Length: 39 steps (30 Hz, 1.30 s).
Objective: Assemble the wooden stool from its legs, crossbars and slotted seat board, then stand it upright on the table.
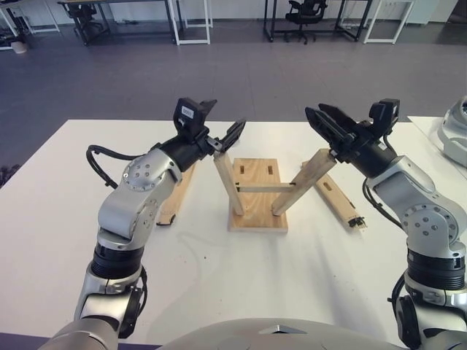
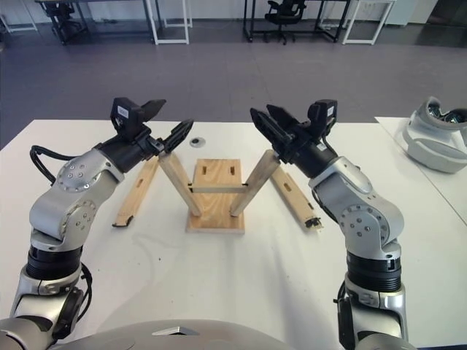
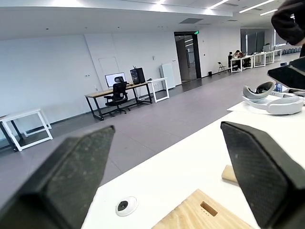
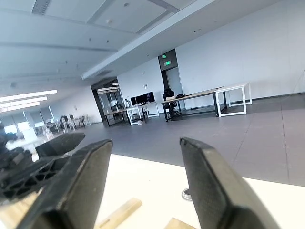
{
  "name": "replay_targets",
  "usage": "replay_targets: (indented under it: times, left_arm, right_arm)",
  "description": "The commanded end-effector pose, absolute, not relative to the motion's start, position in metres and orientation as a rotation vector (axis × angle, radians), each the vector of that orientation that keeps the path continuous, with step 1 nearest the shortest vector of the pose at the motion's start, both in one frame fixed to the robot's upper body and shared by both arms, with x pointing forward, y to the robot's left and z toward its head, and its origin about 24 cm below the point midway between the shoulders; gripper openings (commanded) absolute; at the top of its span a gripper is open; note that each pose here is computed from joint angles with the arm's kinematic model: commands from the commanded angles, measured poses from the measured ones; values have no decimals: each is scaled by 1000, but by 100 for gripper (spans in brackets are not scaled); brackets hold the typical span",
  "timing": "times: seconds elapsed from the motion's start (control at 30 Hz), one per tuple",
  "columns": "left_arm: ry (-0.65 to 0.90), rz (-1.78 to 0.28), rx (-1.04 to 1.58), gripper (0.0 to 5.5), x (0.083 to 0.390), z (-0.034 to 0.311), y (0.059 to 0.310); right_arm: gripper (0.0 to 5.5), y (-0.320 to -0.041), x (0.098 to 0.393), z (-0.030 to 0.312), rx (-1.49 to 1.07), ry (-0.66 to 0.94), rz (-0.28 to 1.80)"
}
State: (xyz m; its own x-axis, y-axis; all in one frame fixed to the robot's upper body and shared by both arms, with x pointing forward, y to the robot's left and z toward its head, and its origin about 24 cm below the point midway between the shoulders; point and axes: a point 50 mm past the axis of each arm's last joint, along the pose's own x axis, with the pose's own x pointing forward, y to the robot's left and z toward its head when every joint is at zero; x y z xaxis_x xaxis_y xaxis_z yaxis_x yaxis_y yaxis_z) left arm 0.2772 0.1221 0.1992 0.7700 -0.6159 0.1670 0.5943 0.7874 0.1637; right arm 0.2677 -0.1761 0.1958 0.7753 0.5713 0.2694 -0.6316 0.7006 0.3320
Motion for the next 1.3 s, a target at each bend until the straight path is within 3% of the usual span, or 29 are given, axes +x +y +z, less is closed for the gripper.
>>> replay_targets:
  times: [0.03, 0.1, 0.17, 0.3, 0.37, 0.83, 1.13, 1.3]
  left_arm:
    - [-431, -457, -9, 410, 278, 242, 148]
    - [-491, -323, -49, 410, 270, 252, 167]
    - [-447, -248, -64, 410, 256, 241, 174]
    - [-164, -263, -54, 410, 220, 180, 156]
    - [-101, -267, -91, 410, 213, 169, 148]
    - [-121, -375, -95, 410, 223, 183, 115]
    - [-115, -504, -86, 410, 233, 187, 81]
    - [-68, -414, -63, 410, 242, 173, 112]
  right_arm:
    - [265, -191, 262, 213, 490, -258, 614]
    - [265, -203, 257, 207, 483, -253, 511]
    - [265, -213, 248, 193, 442, -208, 392]
    - [265, -209, 216, 165, 378, -106, 265]
    - [265, -202, 210, 161, 381, -100, 228]
    - [265, -156, 226, 155, 208, 37, 281]
    - [265, -123, 226, 179, 75, -54, 491]
    - [265, -141, 230, 168, 119, -22, 400]
